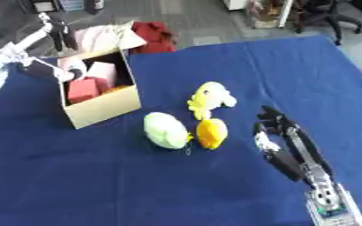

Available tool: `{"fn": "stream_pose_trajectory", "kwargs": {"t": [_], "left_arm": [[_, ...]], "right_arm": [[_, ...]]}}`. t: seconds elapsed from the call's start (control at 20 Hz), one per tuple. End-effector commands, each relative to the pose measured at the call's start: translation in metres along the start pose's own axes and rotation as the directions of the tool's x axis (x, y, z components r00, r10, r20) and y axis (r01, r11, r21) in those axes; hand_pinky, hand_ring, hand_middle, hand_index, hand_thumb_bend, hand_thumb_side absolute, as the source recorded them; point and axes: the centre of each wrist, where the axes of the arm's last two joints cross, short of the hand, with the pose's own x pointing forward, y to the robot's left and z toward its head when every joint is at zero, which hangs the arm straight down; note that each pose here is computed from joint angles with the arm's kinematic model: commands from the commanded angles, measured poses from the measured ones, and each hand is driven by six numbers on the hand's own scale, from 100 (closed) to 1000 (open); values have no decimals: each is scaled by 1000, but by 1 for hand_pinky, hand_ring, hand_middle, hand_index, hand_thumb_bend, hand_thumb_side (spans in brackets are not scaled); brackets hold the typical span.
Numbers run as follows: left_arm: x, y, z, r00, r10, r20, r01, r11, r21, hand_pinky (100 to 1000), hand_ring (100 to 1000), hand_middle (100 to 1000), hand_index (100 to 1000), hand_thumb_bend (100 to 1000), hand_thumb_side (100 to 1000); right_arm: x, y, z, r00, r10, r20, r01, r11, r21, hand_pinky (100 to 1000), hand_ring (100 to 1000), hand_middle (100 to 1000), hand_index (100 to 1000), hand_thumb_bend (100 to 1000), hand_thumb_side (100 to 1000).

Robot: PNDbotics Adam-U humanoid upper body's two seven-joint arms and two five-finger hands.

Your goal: Pick up objects on the table and place them in the box.

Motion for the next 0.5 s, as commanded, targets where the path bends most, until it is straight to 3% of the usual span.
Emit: {"fn": "stream_pose_trajectory", "kwargs": {"t": [0.05,0.25,0.5], "left_arm": [[-8,7,-2,1000,-21,-18,21,999,30,718,499,511,594,519,100],[-7,10,1,1000,-24,1,24,998,52,725,516,532,616,529,100],[2,17,6,997,-15,72,11,998,58,776,643,673,749,577,177]], "right_arm": [[3,-5,-3,1000,13,19,-13,1000,-8,842,834,821,960,100,760],[3,-6,-2,1000,15,16,-15,1000,-10,842,834,821,960,100,759],[3,-6,-3,1000,15,18,-15,1000,-9,842,834,822,961,100,759]]}}
